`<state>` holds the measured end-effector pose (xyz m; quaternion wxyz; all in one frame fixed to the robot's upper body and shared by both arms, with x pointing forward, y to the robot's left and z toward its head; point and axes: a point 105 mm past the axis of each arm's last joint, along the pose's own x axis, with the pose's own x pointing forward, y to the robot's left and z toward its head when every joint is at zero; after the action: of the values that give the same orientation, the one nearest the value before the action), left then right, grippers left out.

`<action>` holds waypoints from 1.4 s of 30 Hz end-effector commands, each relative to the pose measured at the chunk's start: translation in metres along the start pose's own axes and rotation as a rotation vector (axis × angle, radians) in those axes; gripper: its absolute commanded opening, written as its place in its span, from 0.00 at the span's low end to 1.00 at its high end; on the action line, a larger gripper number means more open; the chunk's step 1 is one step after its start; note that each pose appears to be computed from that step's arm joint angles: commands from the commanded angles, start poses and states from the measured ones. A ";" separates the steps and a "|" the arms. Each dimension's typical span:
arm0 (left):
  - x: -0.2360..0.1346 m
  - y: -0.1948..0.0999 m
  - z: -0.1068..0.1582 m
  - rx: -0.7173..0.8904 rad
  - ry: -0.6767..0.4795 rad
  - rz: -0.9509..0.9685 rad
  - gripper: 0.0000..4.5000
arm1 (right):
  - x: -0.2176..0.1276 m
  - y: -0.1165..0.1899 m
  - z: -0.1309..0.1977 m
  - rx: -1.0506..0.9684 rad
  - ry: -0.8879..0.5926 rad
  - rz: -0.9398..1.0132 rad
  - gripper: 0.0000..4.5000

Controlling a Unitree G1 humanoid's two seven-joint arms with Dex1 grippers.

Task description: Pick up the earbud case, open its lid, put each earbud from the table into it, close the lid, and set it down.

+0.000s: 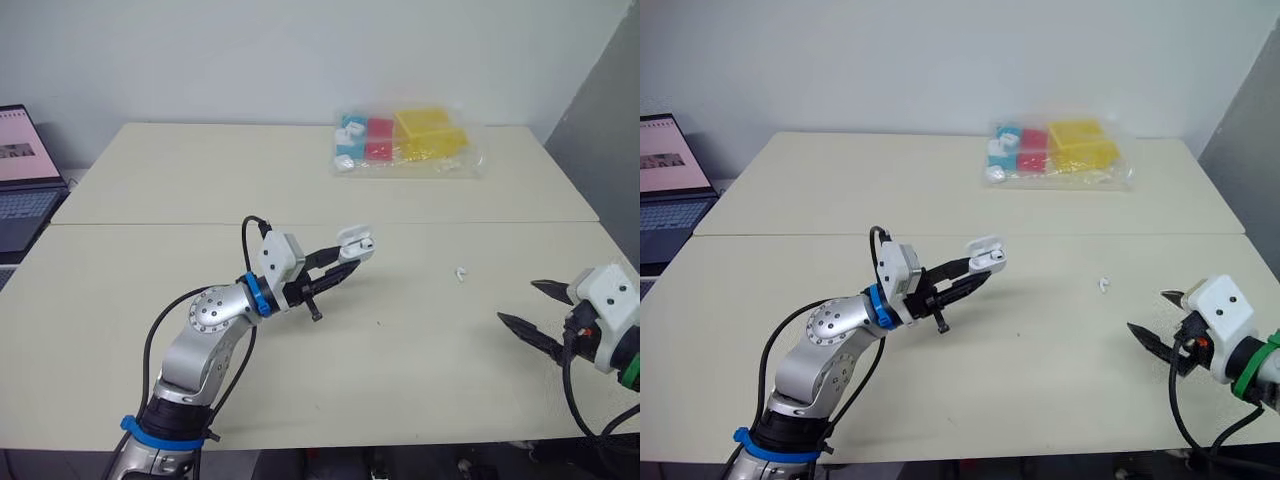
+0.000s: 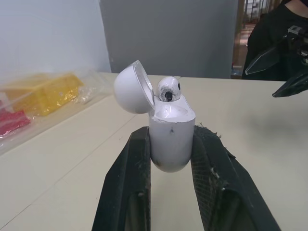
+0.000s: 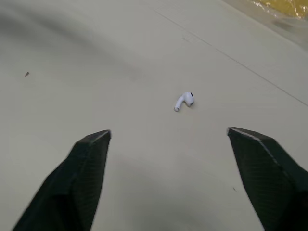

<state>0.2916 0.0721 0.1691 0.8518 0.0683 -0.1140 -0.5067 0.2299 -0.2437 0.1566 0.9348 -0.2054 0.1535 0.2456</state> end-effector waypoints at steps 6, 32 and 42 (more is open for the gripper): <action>-0.002 -0.005 0.012 0.057 -0.027 -0.004 0.17 | 0.044 -0.017 -0.002 0.083 0.086 -0.166 1.00; 0.000 -0.010 0.011 0.056 -0.020 -0.016 0.17 | 0.136 -0.028 -0.025 0.304 0.138 -0.271 1.00; 0.001 -0.010 0.011 0.059 -0.022 -0.020 0.17 | 0.136 -0.025 -0.031 0.372 0.167 -0.243 0.54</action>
<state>0.2856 0.0713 0.1661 0.8527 0.0787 -0.1110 -0.5044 0.3530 -0.2123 0.0898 0.9652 -0.0673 0.2313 0.1016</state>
